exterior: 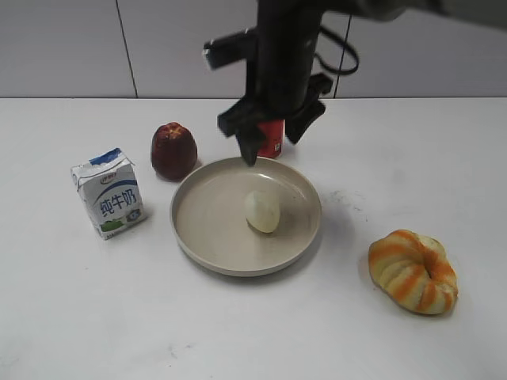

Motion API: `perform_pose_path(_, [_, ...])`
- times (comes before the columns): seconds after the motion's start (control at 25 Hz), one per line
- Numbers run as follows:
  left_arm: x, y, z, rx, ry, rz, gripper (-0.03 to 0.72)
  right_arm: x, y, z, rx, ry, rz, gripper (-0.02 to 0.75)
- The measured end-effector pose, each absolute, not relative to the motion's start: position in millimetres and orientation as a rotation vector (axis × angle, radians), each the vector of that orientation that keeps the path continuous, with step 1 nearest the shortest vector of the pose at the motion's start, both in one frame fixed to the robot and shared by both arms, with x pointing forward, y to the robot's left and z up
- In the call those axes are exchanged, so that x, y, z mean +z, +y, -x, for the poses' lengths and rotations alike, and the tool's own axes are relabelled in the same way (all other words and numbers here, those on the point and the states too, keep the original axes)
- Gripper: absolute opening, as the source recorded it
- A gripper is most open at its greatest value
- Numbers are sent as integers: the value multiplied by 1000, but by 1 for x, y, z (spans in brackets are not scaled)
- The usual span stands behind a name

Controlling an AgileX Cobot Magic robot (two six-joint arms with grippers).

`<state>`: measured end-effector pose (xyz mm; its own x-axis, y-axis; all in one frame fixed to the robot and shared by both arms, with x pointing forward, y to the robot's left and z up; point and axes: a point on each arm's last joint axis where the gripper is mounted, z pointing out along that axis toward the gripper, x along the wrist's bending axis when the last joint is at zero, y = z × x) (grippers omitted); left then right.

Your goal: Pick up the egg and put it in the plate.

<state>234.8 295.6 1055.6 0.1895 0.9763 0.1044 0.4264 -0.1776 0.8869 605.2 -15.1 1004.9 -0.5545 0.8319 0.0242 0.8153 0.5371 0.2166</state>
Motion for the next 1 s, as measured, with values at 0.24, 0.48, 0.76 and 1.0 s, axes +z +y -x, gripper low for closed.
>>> perform_pose_path(0.24, [1056,296,-235,939,1332,-1725,239,1096,-94,-618,541,2436,-1568,603])
perform_pose_path(0.48, [1056,296,-235,939,1332,-1725,239,1123,-199,-601,487,2209,-1796,598])
perform_pose_path(0.76, [1056,296,-235,939,1332,-1725,239,1113,-260,-517,327,2073,-1976,597])
perform_pose_path(1.0, [1056,296,-235,939,1332,-1725,239,1107,-276,-426,378,2020,-1971,597])
